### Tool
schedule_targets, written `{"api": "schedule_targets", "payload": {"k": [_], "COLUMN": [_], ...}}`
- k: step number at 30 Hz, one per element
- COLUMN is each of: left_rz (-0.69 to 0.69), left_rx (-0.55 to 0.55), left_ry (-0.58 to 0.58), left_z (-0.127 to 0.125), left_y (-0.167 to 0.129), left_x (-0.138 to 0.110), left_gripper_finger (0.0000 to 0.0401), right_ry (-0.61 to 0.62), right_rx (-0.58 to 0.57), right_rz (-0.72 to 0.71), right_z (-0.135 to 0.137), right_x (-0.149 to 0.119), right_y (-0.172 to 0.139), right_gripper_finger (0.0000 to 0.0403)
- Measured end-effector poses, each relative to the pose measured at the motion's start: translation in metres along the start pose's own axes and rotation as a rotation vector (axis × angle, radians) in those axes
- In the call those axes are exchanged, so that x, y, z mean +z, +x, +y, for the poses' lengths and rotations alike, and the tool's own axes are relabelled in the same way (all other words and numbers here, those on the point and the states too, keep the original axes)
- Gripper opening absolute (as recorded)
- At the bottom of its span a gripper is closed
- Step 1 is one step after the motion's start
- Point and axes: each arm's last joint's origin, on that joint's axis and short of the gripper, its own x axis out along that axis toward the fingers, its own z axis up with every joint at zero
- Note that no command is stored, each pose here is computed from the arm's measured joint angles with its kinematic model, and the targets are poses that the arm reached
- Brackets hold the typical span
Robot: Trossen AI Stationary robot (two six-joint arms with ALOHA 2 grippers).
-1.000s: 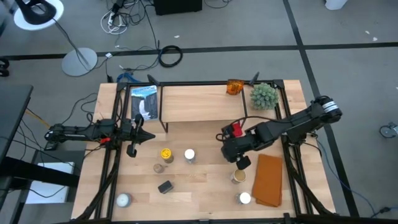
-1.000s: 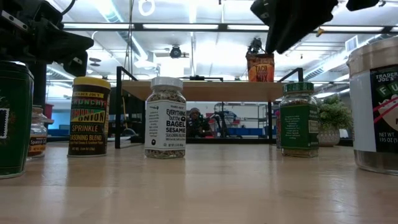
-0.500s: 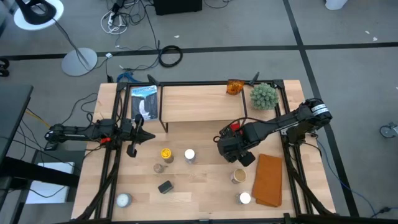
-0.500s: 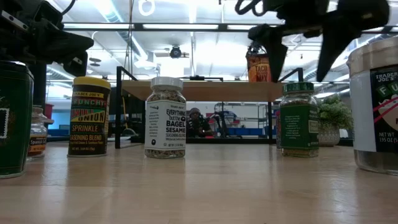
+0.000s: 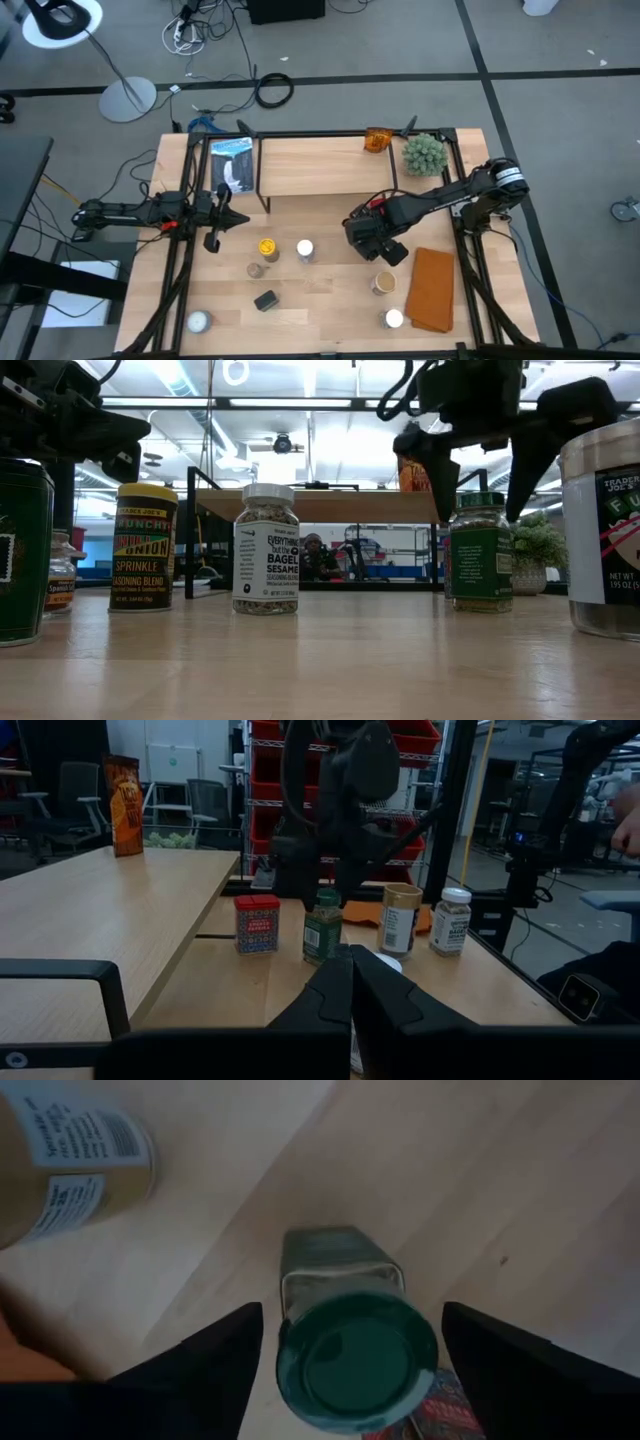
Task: Shelf spices
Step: Put the green seasoning bottle on the shelf
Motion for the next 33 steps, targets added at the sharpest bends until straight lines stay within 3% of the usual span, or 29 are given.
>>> {"api": "schedule_targets", "payload": {"k": [5,11,22,33], "left_rz": [-0.002,-0.002,0.0,0.001], "left_rx": [-0.001,-0.001,-0.001,0.0], "left_ry": [0.0,0.0,0.0,0.0], "left_z": [0.0,0.0,0.0,0.0], "left_y": [0.0,0.0,0.0,0.0], "left_x": [0.0,0.0,0.0,0.0], "left_gripper_finger": [0.0007,0.0007,0.0007,0.0007], "right_ry": [0.004,0.004,0.01,0.048], "right_rx": [0.013,0.02,0.026,0.007], "right_rz": [-0.033,-0.025,-0.007,-0.029], "right_z": [-0.001,-0.001,0.0,-0.012], "right_x": [0.002,0.001,0.0,0.007], "right_y": [0.0,0.0,-0.004,-0.043], "right_gripper_finger": [0.0276,0.0204,0.0211,0.021]}}
